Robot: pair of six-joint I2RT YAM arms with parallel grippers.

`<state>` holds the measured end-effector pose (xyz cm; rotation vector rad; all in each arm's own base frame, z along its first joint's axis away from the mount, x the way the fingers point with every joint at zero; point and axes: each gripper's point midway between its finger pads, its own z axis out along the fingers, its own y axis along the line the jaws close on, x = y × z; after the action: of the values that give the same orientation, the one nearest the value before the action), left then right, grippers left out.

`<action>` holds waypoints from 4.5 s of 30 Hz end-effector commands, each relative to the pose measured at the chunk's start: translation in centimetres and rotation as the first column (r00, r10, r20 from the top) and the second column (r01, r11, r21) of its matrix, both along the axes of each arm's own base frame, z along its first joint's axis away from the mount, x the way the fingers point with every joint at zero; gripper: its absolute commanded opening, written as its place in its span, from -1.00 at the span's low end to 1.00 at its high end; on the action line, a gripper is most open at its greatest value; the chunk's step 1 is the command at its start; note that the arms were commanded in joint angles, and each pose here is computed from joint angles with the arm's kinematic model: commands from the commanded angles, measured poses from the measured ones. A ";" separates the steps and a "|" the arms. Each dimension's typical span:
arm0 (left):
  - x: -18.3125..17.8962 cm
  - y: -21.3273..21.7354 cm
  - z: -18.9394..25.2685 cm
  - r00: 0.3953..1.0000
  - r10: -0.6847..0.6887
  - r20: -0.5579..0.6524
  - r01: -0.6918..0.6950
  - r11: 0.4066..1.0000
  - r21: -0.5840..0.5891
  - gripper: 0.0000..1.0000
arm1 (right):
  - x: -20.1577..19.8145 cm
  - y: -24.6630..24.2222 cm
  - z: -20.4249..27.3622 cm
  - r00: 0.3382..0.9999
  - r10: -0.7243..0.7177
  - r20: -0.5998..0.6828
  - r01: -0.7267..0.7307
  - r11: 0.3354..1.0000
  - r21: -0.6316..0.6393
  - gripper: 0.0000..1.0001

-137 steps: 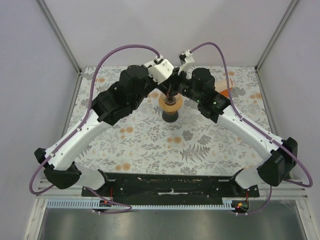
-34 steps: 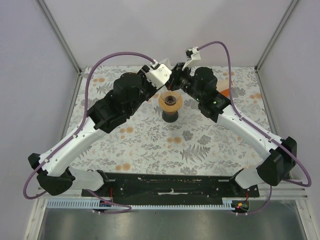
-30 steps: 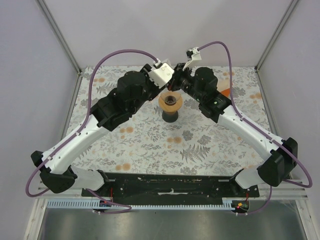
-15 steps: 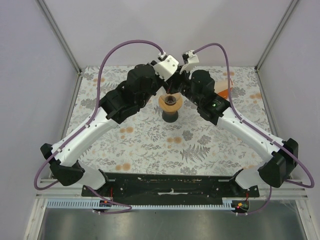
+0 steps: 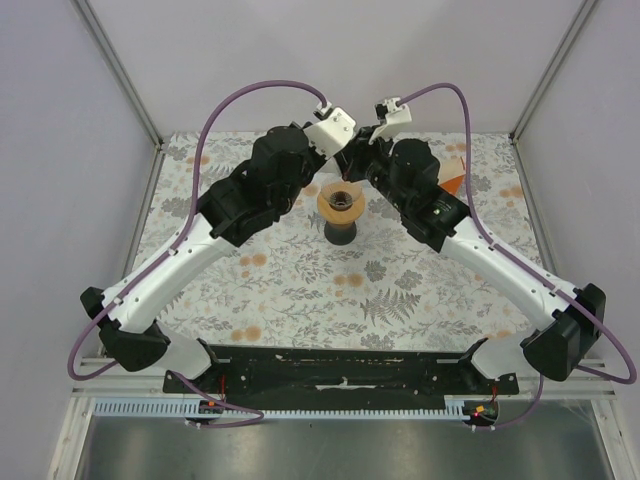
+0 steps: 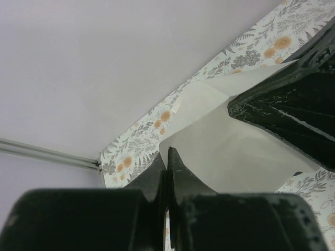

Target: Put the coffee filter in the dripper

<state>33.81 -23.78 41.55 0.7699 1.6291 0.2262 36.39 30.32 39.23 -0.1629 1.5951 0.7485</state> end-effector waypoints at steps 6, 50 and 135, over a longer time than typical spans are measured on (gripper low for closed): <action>-1.2 -0.6 3.3 0.995 -0.086 0.044 0.089 0.992 -0.094 -0.96 | -0.4 1.1 4.8 0.985 0.078 0.151 -0.087 0.995 0.056 -0.48; -3.4 4.9 -2.8 0.899 -0.178 -0.400 0.005 0.918 -0.397 0.65 | -0.1 -4.9 -8.4 0.820 0.105 -0.563 -0.415 0.786 -0.459 -1.00; 3.6 -0.3 -14.1 0.669 -0.379 -0.640 -0.296 0.653 -0.697 0.07 | 4.5 -0.2 -23.4 0.813 0.093 -0.575 -0.524 0.550 -0.651 -1.00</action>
<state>37.26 -20.33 24.61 0.1916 2.3015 -0.7605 40.78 29.20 14.74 -1.0514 2.3984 0.2453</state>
